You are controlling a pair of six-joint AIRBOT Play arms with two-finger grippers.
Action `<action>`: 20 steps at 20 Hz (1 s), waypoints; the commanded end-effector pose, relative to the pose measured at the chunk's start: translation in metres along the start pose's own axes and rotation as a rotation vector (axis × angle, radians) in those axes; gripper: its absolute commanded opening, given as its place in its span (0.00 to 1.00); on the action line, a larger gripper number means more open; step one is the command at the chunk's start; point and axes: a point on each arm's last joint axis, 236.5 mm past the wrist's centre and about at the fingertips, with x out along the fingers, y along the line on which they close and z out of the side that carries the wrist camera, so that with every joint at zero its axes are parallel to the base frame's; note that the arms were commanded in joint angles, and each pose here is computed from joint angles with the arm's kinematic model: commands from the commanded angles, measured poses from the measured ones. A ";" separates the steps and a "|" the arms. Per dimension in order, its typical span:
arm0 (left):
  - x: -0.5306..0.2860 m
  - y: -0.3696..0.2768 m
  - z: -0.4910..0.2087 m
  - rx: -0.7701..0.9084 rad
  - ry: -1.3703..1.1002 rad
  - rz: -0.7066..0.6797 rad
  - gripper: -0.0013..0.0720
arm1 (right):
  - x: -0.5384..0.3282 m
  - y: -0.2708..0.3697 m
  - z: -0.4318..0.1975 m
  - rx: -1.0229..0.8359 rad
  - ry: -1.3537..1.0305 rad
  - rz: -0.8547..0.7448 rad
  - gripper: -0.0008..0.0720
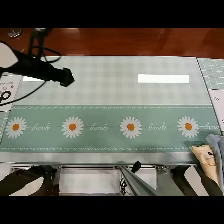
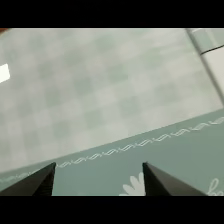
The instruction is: Fold the shirts.
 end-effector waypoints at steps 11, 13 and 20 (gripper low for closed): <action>0.014 -0.007 -0.036 -0.019 0.201 0.161 0.98 | 0.100 0.075 -0.098 -0.437 0.540 -0.075 0.86; 0.015 -0.009 -0.036 -0.021 0.201 0.153 0.98 | 0.103 0.076 -0.096 -0.437 0.530 -0.071 0.86; 0.015 -0.009 -0.036 -0.021 0.201 0.153 0.98 | 0.103 0.076 -0.095 -0.437 0.529 -0.072 0.86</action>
